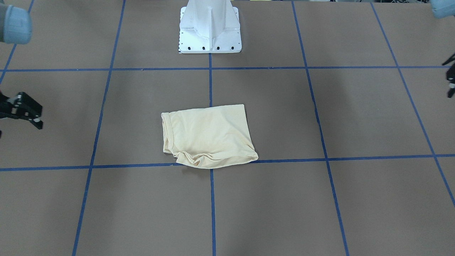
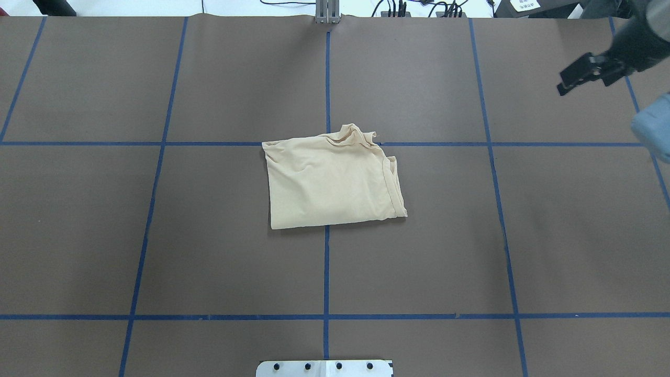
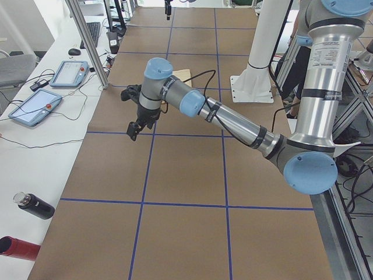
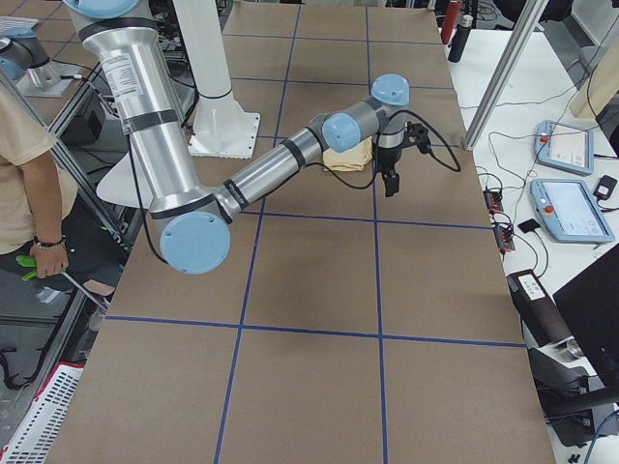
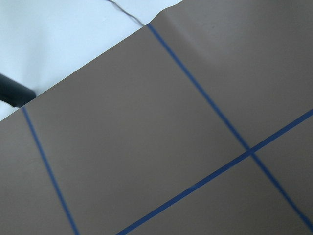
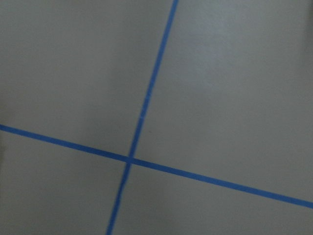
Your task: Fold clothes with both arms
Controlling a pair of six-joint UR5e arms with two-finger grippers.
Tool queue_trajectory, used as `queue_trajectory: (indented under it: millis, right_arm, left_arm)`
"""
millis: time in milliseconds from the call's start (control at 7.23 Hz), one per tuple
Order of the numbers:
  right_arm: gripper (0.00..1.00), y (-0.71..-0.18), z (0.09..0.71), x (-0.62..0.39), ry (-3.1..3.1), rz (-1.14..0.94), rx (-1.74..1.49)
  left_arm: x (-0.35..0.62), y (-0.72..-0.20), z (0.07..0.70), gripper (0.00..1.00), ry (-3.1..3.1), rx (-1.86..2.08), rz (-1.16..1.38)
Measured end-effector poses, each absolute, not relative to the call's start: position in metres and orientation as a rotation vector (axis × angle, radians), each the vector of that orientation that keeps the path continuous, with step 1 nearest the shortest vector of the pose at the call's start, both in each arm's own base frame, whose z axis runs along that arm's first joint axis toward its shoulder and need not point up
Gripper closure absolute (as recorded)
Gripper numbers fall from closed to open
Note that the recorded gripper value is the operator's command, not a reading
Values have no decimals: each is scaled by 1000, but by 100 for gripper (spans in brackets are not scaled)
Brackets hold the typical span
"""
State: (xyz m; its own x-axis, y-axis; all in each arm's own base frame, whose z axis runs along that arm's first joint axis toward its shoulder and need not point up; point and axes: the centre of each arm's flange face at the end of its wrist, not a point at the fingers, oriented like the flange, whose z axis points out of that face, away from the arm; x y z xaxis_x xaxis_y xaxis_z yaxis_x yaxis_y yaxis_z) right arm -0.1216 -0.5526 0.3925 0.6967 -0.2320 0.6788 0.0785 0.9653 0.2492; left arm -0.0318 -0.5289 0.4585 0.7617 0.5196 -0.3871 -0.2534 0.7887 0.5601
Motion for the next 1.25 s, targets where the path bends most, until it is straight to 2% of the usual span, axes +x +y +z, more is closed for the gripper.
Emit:
queue_trajectory:
  millis: [277, 553, 830, 1245]
  right_arm:
    - [0, -508, 494, -54, -737, -213, 141]
    - [0, -475, 546, -18, -720, -219, 98]
    - [0, -466, 552, -11, -731, -212, 90]
    - [0, -458, 542, -10, -754, -212, 96]
  left_arm:
    - [-135, -524, 575, 0, 517, 413, 441]
    - [-164, -490, 627, 0, 584, 346, 343]
    - [-154, -466, 641, 0, 699, 282, 93]
    - [-100, -469, 626, 0, 746, 268, 117]
